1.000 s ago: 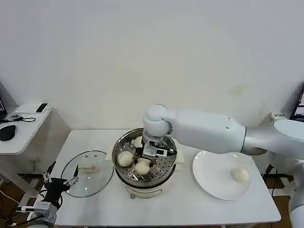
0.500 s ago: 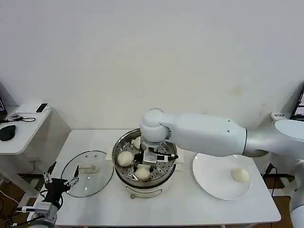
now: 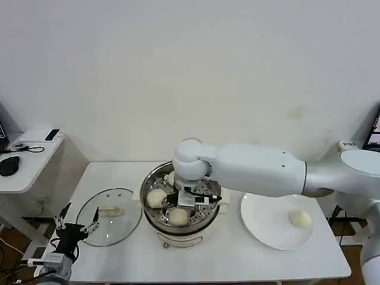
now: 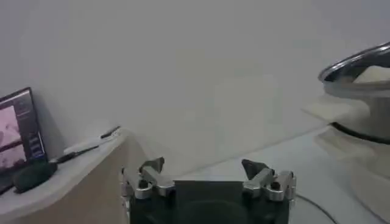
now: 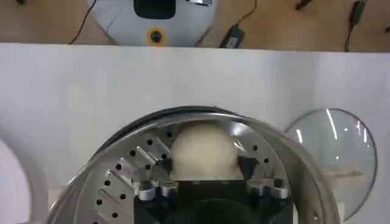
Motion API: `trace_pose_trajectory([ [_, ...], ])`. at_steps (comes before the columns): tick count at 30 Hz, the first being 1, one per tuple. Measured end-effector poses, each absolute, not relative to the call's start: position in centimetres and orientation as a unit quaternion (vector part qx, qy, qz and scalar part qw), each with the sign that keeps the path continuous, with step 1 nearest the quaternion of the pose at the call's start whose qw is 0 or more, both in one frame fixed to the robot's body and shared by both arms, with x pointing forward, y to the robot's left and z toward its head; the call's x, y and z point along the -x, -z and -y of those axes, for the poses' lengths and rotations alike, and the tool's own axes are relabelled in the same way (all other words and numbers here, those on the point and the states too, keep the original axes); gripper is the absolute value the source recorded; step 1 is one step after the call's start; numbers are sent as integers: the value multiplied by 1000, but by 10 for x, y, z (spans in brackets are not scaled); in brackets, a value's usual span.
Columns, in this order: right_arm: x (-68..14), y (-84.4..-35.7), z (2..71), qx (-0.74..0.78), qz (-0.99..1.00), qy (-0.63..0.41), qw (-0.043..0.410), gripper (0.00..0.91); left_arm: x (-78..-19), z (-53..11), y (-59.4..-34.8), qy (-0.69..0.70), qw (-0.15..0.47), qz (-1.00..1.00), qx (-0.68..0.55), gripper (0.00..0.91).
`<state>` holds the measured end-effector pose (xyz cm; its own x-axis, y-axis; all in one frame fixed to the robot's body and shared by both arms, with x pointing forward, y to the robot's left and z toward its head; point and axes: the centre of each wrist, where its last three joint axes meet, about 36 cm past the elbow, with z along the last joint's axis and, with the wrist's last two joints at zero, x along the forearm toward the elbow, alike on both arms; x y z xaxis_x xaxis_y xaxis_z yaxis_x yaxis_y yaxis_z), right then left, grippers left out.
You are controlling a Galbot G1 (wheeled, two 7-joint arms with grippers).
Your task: Take steamed baozi put them in steamer then cover it.
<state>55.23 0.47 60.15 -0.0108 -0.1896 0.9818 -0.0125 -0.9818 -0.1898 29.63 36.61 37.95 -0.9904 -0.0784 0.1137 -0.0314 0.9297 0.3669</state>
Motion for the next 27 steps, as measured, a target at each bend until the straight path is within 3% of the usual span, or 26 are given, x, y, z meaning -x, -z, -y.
trace_pose_trajectory([
  [9, -560, -616, 5, 691, -94, 715, 57, 907, -298, -365, -380, 185, 62, 980, -27, 907],
  [17, -577, -658, 39, 672, -160, 722, 32, 907, -299, -364, -381, 186, 61, 981, -18, 907],
  [21, -590, -681, 72, 660, -225, 717, -8, 907, -300, -361, -383, 183, 61, 981, -10, 907],
  [27, -608, -697, 135, 636, -348, 681, -108, 907, -301, -358, -387, 173, 60, 983, 2, 907],
])
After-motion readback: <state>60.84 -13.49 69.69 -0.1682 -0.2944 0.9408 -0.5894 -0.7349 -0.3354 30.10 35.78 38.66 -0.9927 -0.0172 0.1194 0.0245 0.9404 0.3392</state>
